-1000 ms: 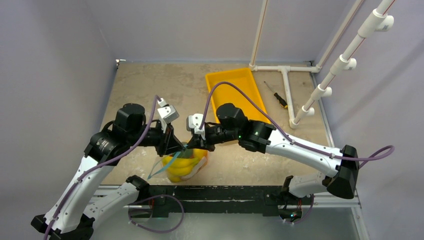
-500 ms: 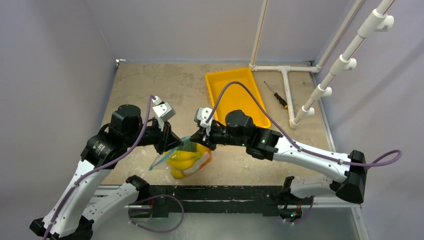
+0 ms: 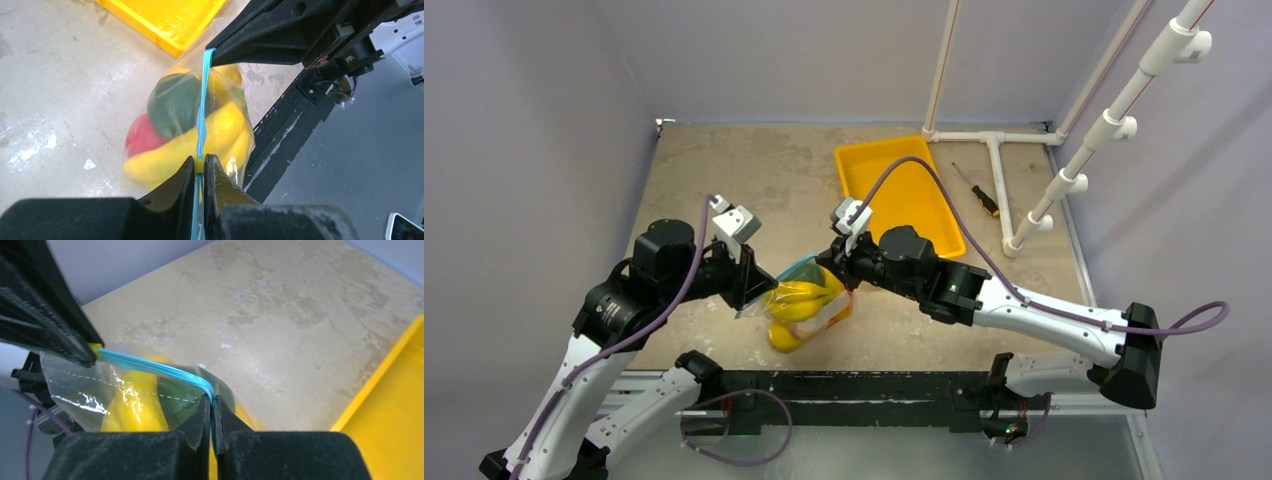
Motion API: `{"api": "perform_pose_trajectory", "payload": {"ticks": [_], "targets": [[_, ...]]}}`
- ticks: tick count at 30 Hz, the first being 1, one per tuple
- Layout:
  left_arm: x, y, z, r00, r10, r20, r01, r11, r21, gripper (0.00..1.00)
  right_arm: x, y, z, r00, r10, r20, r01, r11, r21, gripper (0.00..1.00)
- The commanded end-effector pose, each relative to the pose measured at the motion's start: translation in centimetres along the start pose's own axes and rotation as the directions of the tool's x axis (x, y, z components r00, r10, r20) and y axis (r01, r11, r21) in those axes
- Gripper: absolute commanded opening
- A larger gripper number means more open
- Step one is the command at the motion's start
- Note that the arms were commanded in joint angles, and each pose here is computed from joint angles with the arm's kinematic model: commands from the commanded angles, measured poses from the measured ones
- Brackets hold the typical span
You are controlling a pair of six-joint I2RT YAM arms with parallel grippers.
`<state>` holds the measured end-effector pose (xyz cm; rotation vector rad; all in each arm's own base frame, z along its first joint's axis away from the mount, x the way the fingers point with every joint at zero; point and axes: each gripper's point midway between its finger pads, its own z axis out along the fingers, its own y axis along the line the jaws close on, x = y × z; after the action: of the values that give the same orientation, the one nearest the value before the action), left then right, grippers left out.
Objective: Place the food in the zip-top bag and seal the zipper
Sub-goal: Zip the zipper food storage bag at the center of the board.
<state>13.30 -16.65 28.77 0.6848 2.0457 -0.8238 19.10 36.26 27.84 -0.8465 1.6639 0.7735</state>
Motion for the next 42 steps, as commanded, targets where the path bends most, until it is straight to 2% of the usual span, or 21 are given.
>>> {"api": "perform_pose_trajectory", "payload": {"ticks": [1,12,22,26,29,31,36,42], "targets": [[0.5,-0.1,-2.3,0.999,-0.038,0.013,0.038,0.998,-0.058,0.0,-2.2,-5.5,-1.6,0.993,0.061,0.102,-0.087,0.959,0.269,0.0],[1.4,0.8,-4.7,0.996,-0.076,0.052,0.083,0.984,-0.16,0.0,-3.2,-7.5,-3.1,0.972,0.143,0.185,-0.203,0.91,0.362,0.0],[1.5,1.2,-6.0,0.991,-0.092,0.095,0.11,0.972,-0.209,0.0,-5.1,-7.1,-3.8,0.953,0.164,0.256,-0.244,0.914,0.323,0.0],[0.6,1.2,-5.5,0.99,-0.084,0.114,0.106,0.975,-0.197,0.18,-5.7,-5.9,-3.7,0.954,0.135,0.269,-0.205,0.946,0.252,0.0],[-0.5,1.2,-5.1,0.989,-0.067,0.132,0.091,0.978,-0.188,0.39,-5.8,-5.1,-3.5,0.959,0.107,0.26,-0.165,0.964,0.21,0.0],[-1.4,1.1,-4.9,0.987,-0.047,0.153,0.075,0.98,-0.183,0.47,-5.7,-4.7,-3.4,0.963,0.087,0.256,-0.138,0.972,0.189,0.0],[-4.1,1.3,-4.5,0.976,-0.002,0.216,0.044,0.982,-0.186,0.58,-5.1,-3.7,-3.0,0.971,0.05,0.233,-0.083,0.987,0.137,0.0],[-6.3,1.1,-2.8,0.97,0.047,0.237,-0.011,0.988,-0.152,0.6,-5.0,-3.2,-3.0,0.975,0.02,0.222,-0.045,0.993,0.111,0.0]]}}
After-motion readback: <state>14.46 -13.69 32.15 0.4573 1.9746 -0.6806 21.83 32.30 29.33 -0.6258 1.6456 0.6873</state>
